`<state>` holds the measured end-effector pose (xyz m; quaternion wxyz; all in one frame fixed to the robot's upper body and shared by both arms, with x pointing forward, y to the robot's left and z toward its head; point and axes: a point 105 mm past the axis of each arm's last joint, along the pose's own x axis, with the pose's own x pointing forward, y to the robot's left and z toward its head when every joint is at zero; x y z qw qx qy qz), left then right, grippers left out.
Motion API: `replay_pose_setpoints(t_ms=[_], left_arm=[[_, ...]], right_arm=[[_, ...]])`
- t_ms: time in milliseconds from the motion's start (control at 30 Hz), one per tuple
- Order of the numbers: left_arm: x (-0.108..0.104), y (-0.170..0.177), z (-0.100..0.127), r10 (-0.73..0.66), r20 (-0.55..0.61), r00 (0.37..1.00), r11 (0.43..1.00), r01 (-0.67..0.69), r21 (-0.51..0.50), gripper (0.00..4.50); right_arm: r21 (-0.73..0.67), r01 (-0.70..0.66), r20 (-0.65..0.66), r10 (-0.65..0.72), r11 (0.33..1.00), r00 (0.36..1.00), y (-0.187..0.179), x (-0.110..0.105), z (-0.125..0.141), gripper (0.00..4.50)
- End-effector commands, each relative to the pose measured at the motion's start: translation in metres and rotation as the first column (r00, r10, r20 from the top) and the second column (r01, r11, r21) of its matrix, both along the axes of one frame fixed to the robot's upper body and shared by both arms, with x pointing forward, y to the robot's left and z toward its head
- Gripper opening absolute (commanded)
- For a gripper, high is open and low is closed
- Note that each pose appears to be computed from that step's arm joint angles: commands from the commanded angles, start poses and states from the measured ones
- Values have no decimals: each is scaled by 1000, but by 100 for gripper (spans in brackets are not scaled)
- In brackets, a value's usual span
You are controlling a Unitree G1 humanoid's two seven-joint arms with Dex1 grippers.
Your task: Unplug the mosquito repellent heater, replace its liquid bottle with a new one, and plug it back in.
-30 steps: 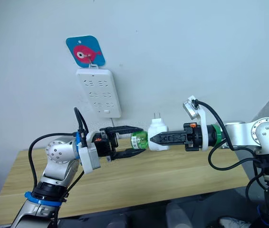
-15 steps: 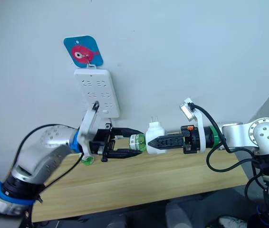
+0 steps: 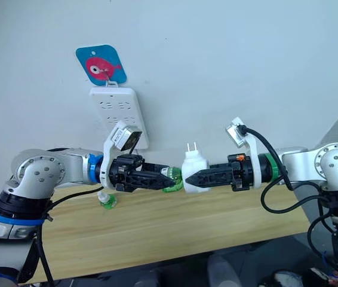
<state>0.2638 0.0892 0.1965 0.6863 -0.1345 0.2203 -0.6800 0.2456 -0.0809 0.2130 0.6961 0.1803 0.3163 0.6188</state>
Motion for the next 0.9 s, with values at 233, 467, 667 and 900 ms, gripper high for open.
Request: replay_pose_setpoints(t_ms=[233, 467, 667, 900], left_arm=[[3, 18, 19, 69, 238, 969, 997, -58, -52, 450], [-3, 23, 20, 40, 569, 821, 999, -39, -13, 450], [-10, 26, 10, 28, 794, 607, 1000, -14, -25, 450], [-14, 17, 9, 106, 935, 339, 993, 11, -116, 450]], right_arm=[[46, -41, 45, 39, 998, 998, 0, -7, 18, 301], [54, -10, 36, 8, 999, 999, -3, -1, 18, 301], [60, 1, 34, -3, 998, 999, -4, 2, 19, 301], [67, 8, 33, -11, 998, 999, -3, 4, 20, 301]])
